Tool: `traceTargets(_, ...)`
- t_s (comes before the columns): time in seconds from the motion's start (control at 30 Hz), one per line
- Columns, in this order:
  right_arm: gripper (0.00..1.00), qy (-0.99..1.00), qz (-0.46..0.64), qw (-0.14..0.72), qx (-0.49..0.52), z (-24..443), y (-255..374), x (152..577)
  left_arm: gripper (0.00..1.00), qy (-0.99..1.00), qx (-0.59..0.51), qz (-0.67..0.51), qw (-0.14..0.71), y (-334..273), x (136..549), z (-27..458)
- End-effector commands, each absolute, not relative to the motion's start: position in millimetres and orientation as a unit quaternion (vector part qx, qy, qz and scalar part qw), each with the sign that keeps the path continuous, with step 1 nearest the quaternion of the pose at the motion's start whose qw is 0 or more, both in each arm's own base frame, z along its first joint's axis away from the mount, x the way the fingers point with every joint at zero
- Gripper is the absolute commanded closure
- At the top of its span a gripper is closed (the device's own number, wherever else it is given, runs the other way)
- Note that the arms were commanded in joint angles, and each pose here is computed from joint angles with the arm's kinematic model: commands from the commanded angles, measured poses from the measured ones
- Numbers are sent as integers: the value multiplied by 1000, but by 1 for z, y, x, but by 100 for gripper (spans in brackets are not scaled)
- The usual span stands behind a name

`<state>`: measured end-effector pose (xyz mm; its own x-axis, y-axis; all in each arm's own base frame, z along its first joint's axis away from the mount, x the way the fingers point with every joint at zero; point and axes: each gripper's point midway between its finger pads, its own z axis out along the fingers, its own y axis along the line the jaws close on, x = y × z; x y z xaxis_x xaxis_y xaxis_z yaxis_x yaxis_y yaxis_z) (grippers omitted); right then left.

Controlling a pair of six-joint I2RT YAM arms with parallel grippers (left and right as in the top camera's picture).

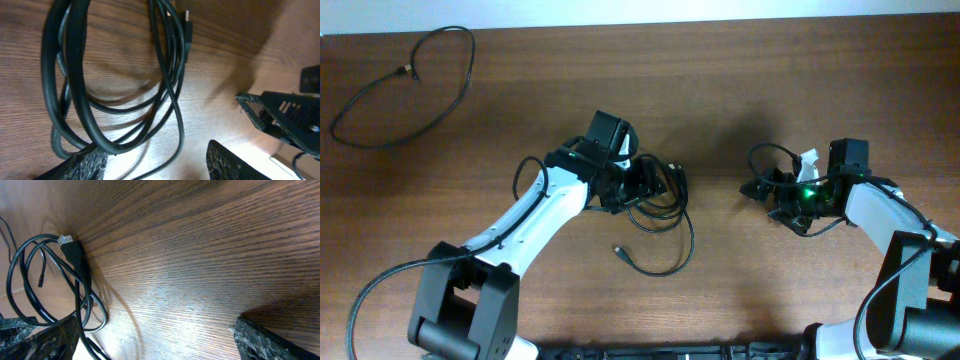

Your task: Untangle cables

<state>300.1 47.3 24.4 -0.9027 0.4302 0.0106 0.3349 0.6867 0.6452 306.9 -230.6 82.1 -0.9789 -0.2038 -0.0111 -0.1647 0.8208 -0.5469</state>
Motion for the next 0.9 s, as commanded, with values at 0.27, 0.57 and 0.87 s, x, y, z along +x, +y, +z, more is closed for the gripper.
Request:
traceTargets(0.27, 1, 933, 280, 58, 219, 5, 32, 291, 56, 946, -118, -284, 99, -232, 335, 87)
traceTargets(0.57, 1, 933, 280, 53, 221, 5, 33, 289, 100, 954, -126, -264, 70, -229, 330, 58)
traceTargets(0.87, 1, 853, 513, 36, 89, 68, 114, 274, 100, 914, -87, -348, 188, -227, 386, 162)
